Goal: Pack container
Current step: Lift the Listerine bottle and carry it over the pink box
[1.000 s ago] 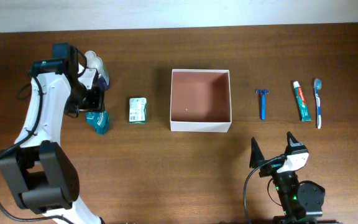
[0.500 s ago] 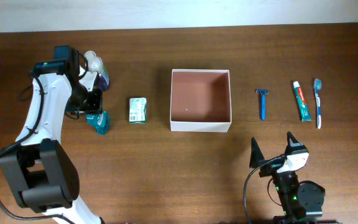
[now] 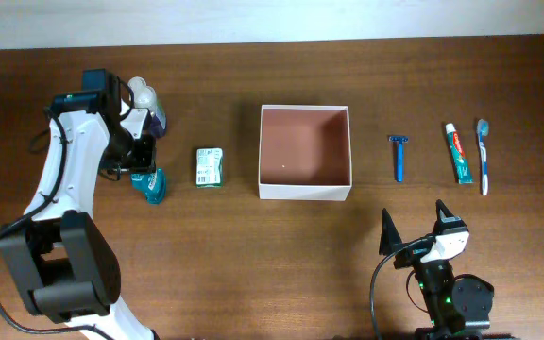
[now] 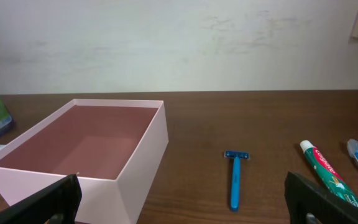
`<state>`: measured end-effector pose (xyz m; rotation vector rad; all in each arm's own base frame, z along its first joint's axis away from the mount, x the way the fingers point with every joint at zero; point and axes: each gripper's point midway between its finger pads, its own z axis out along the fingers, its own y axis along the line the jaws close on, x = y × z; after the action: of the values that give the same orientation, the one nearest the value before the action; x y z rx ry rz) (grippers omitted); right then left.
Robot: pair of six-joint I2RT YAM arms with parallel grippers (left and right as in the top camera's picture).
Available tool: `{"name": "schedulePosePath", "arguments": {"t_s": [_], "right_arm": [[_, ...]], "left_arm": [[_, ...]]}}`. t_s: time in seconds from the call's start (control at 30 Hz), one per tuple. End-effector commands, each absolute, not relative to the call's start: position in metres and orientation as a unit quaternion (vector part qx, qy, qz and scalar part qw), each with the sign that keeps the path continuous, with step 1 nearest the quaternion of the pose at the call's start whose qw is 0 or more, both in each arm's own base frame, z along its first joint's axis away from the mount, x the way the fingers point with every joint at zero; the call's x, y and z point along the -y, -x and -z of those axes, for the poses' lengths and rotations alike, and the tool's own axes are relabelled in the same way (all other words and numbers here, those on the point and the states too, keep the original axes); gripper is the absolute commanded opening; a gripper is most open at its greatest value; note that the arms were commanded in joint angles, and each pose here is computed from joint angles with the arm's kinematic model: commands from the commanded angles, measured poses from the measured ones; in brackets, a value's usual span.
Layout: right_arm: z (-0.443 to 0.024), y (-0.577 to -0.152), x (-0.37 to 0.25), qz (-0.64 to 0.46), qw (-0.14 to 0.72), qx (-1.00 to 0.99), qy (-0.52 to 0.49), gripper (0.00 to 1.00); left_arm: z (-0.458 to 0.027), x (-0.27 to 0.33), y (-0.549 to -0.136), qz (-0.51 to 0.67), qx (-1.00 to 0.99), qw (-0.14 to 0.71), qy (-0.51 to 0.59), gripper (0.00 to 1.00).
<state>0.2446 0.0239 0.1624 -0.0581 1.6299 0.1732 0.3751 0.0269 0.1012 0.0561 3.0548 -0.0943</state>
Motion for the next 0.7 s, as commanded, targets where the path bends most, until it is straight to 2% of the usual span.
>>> {"name": "schedulePosePath", "arguments": {"t_s": [0.0,0.17,0.37,0.67], "right_arm": [[-0.16,-0.244,-0.024,-0.076,0.681,-0.727,0.03,0.99],[-0.16,-0.244,-0.024,-0.076,0.681,-0.727,0.03,0.99],[-0.16,-0.244,-0.024,-0.076,0.681,-0.727,0.03,0.99],[-0.16,-0.244,-0.024,-0.076,0.681,-0.727,0.03,0.99]], "left_arm": [[-0.098,-0.025,-0.374,0.038,-0.998,0.036,-0.02,0.0],[-0.117,-0.007,-0.381,0.088,-0.994,0.052,-0.024,0.01],[-0.164,0.015,-0.396,0.112,-0.989,0.089,-0.039,0.0],[-0.26,0.07,-0.43,0.12,-0.966,0.213,-0.079,0.0]]}}
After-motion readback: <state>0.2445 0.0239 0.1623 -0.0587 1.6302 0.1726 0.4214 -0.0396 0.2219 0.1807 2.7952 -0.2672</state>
